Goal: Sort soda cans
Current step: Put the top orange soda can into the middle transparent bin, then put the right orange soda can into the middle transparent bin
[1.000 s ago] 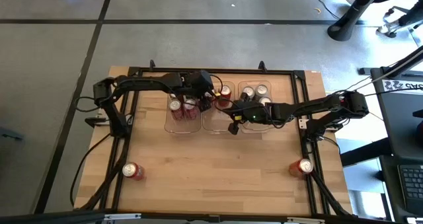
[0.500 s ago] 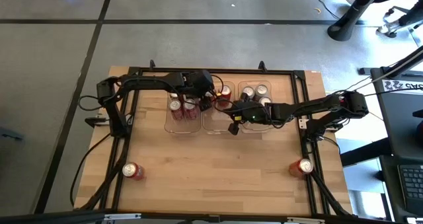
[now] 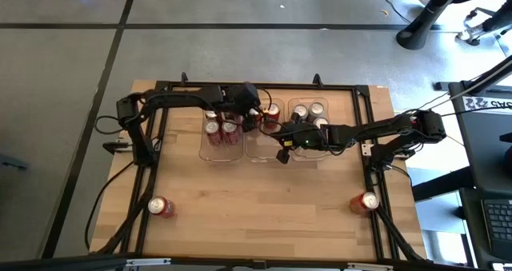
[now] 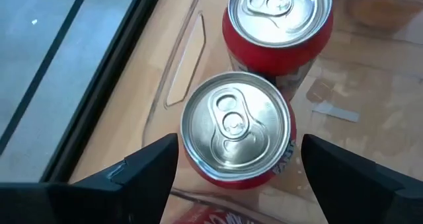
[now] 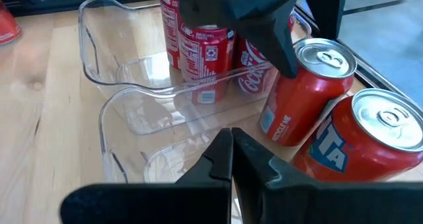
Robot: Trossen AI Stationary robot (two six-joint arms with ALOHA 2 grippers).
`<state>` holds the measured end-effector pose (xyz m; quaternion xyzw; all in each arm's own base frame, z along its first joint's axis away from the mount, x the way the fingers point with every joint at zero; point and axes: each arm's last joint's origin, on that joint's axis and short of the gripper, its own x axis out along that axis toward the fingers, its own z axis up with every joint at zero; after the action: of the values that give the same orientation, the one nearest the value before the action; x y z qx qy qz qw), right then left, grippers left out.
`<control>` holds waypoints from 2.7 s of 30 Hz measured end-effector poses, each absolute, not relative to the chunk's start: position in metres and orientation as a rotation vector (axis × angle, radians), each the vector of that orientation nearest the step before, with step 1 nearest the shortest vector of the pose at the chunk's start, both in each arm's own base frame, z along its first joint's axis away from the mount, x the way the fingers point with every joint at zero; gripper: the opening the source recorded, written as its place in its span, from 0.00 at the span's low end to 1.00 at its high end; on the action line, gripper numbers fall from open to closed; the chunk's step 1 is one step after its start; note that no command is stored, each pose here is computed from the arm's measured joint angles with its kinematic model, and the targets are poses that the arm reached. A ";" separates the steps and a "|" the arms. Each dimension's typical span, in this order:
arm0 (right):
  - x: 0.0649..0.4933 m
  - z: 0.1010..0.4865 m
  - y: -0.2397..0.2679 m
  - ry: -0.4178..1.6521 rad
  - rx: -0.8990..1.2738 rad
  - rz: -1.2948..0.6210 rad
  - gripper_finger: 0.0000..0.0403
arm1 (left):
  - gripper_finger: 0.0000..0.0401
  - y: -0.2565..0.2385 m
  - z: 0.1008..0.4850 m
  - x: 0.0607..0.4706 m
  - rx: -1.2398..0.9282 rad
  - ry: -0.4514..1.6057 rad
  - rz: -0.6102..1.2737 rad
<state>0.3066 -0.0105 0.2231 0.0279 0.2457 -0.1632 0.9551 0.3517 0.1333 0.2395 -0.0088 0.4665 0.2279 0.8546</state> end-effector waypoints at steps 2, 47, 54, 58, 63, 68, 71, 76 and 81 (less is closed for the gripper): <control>0.307 0.223 -0.011 0.499 0.057 -0.331 0.01 | 0.76 0.133 0.244 0.352 -0.014 0.988 0.476; 0.237 0.352 0.079 1.135 0.491 -0.241 0.09 | 0.76 0.002 0.319 0.233 0.067 0.449 0.207; 0.200 0.341 0.095 1.472 0.547 -0.467 0.49 | 0.76 0.002 0.322 0.234 0.095 0.427 0.200; 0.189 0.333 0.109 1.561 0.593 -0.446 0.75 | 0.76 0.002 0.321 0.234 0.082 0.428 0.203; 0.179 0.316 0.127 1.712 0.602 -0.433 0.97 | 0.76 0.002 0.322 0.235 0.076 0.419 0.205; 0.165 0.302 0.138 1.757 0.462 -0.393 0.91 | 0.76 0.002 0.322 0.235 0.070 0.421 0.206; 0.156 0.294 0.144 1.776 0.350 -0.347 0.86 | 0.76 0.002 0.321 0.235 0.065 0.425 0.207; 0.144 0.284 0.152 1.816 0.246 -0.306 0.81 | 0.76 0.002 0.321 0.235 0.064 0.425 0.207; 0.136 0.282 0.160 1.823 0.216 -0.273 0.79 | 0.76 0.002 0.321 0.235 0.064 0.425 0.207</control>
<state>0.1355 0.1602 0.2820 0.0931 0.7863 -0.1176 0.5993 0.2346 0.0022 0.3212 0.0317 0.2106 0.1025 0.9717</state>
